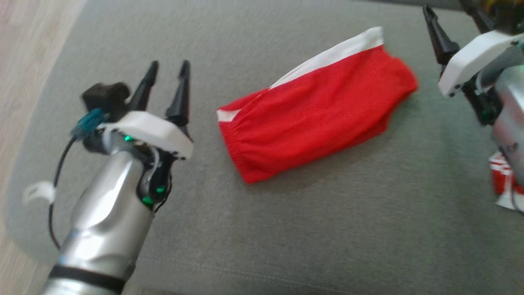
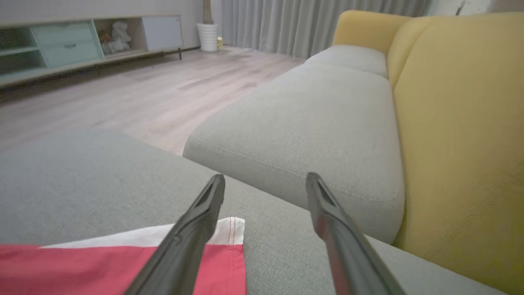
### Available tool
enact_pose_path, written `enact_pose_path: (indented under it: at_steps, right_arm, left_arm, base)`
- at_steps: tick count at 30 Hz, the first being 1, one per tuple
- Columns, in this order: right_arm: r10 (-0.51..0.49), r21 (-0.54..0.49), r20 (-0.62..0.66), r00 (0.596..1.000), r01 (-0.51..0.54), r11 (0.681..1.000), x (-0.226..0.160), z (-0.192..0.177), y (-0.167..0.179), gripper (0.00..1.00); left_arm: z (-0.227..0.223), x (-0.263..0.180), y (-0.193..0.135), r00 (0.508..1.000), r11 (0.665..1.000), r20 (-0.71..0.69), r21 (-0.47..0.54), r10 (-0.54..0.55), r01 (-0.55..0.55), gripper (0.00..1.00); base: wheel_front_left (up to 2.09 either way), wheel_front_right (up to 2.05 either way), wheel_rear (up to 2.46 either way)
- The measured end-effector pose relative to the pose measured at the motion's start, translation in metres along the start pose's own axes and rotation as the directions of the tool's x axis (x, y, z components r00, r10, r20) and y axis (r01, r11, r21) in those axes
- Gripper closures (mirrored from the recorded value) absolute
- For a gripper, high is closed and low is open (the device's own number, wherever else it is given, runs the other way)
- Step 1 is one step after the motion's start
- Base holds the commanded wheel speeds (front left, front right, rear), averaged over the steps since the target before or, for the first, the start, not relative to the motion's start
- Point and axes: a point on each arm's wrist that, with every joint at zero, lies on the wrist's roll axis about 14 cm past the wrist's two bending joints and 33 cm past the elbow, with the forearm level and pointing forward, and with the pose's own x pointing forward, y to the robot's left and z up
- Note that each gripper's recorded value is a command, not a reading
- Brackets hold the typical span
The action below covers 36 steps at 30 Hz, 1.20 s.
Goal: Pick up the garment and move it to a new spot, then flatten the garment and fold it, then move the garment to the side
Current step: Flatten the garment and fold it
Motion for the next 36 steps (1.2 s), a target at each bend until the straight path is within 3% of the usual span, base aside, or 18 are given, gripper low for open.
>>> enact_pose_path:
  at_steps: [11,17,24,26,36]
  right_arm:
    - [-0.151,0.053,0.162,0.975,0.144,0.988,-0.076,0.034,-0.033,0.0]
    - [-0.271,0.115,0.203,0.941,0.252,0.961,-0.132,0.009,-0.039,0.0]
    - [-0.367,0.169,0.187,0.911,0.338,0.926,-0.175,-0.029,-0.014,0.0]
    - [-0.37,0.14,0.176,0.912,0.349,0.927,-0.183,-0.036,-0.006,0.0]
    - [-0.403,0.198,0.11,0.909,0.377,0.905,-0.196,-0.06,0.015,0.0]
  left_arm:
    - [0.015,-0.028,-0.016,0.993,0.994,0.107,-0.105,0.038,-0.027,0.0]
    - [0.028,-0.039,-0.031,0.984,0.996,0.176,-0.092,0.015,0.002,0.0]
    - [0.0,-0.057,-0.043,0.993,0.998,0.111,-0.046,-0.036,0.042,0.0]
    - [-0.006,-0.062,-0.043,0.995,0.999,0.094,-0.024,-0.041,0.044,0.0]
    - [-0.021,-0.074,-0.036,0.998,0.999,0.052,-0.03,-0.018,0.02,0.0]
  base:
    - [0.0,0.0,0.0]
    - [0.0,0.0,0.0]
    - [0.0,0.0,0.0]
    - [0.0,0.0,0.0]
    - [0.0,0.0,0.0]
